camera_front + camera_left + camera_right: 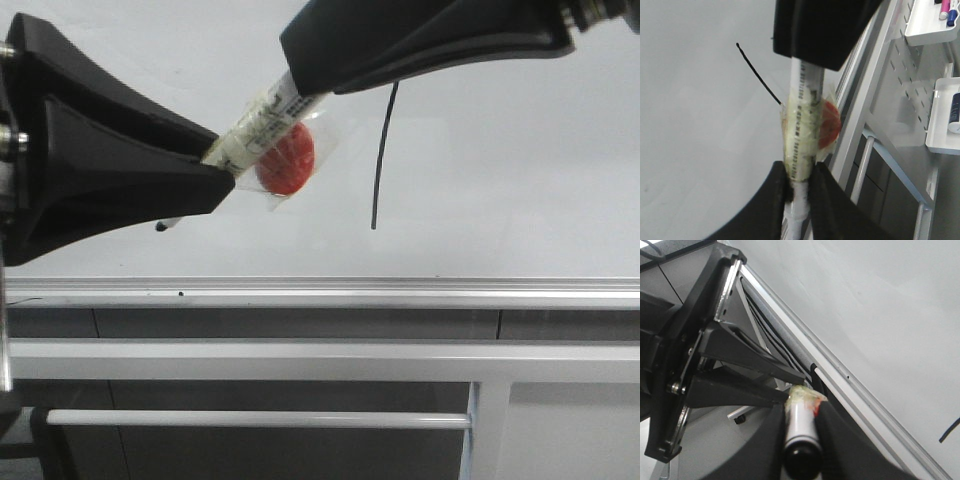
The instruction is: Write number 1 on whiteboard
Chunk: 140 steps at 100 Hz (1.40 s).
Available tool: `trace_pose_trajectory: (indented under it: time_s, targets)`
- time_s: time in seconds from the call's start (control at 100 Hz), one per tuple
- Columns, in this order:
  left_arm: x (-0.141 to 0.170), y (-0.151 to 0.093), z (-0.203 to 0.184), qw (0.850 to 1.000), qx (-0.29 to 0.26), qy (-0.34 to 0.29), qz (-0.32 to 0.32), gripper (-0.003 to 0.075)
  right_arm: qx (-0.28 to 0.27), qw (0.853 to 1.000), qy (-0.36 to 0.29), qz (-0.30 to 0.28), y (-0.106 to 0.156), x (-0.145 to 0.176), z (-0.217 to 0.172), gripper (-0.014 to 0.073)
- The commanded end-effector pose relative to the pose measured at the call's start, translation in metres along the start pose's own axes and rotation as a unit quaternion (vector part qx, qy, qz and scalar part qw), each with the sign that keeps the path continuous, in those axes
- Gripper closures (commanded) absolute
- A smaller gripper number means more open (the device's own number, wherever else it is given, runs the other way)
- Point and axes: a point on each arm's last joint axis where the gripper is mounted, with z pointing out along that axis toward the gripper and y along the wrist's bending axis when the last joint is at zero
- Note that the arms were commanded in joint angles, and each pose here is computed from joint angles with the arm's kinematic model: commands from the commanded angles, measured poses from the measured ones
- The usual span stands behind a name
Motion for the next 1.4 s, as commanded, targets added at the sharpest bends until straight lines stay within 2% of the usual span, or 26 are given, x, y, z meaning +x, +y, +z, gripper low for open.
trace_pose_trajectory:
  time_s: [0.0, 0.08, 0.13, 0.19, 0.37, 0.45, 0.49, 0.54, 0.64, 0.66, 0.86, 0.97, 1.05, 1.2, 1.39]
  targets:
    - [-0.014, 0.012, -0.001, 0.999, -0.041, -0.031, -0.012, 0.0741, 0.007, 1.000, -0.031, 0.000, 0.000, -0.015, -0.006, 0.0270]
    - [-0.014, 0.012, -0.001, 0.998, -0.045, -0.032, -0.016, 0.0741, 0.013, 0.999, -0.038, 0.000, -0.001, -0.016, -0.008, 0.0107]
    - [-0.013, 0.013, -0.001, 0.998, -0.051, -0.030, -0.027, 0.0741, 0.021, 0.999, -0.046, 0.000, -0.002, -0.018, -0.009, 0.0072]
    - [-0.013, 0.015, -0.001, 0.997, -0.057, -0.027, -0.039, 0.0741, 0.034, 0.997, -0.065, -0.002, -0.003, -0.022, -0.016, 0.0076]
    - [-0.012, 0.015, -0.001, 0.997, -0.060, -0.025, -0.047, 0.0741, 0.081, 0.988, -0.133, -0.023, -0.007, -0.035, -0.040, 0.0146]
    - [-0.008, 0.016, -0.001, 0.994, -0.070, -0.017, -0.082, 0.0741, 0.086, 0.984, -0.154, -0.030, -0.005, -0.039, -0.051, 0.0177]
    - [-0.006, 0.016, -0.002, 0.991, -0.076, -0.014, -0.109, 0.0741, 0.086, 0.982, -0.165, -0.035, -0.004, -0.040, -0.058, 0.0219]
    - [-0.002, 0.016, -0.003, 0.987, -0.087, -0.016, -0.138, 0.0741, 0.087, 0.979, -0.178, -0.042, -0.002, -0.042, -0.066, 0.0314]
    - [0.002, 0.015, -0.007, 0.973, -0.121, -0.040, -0.194, 0.0741, 0.075, 0.977, -0.189, -0.057, 0.004, -0.042, -0.078, 0.0624]
    - [0.003, 0.013, -0.008, 0.971, -0.128, -0.047, -0.198, 0.0741, 0.072, 0.977, -0.189, -0.059, 0.005, -0.042, -0.080, 0.0664]
    - [0.010, -0.006, -0.023, 0.941, -0.147, -0.119, -0.279, 0.0741, 0.054, 0.976, -0.199, -0.067, 0.011, -0.037, -0.094, 0.0657]
    - [0.016, -0.012, -0.030, 0.926, -0.166, -0.116, -0.319, 0.0741, 0.037, 0.978, -0.193, -0.074, 0.016, -0.030, -0.099, 0.0657]
    - [0.017, -0.014, -0.034, 0.917, -0.188, -0.120, -0.331, 0.0741, 0.026, 0.978, -0.184, -0.099, 0.019, -0.025, -0.103, 0.0657]
    - [0.016, -0.022, -0.034, 0.912, -0.209, -0.122, -0.331, 0.0741, 0.058, 0.968, -0.207, -0.125, 0.017, -0.015, -0.116, 0.0654]
    - [0.018, -0.039, -0.025, 0.897, -0.226, -0.134, -0.355, 0.0741, 0.111, 0.953, -0.258, -0.116, 0.011, 0.004, -0.131, 0.0654]
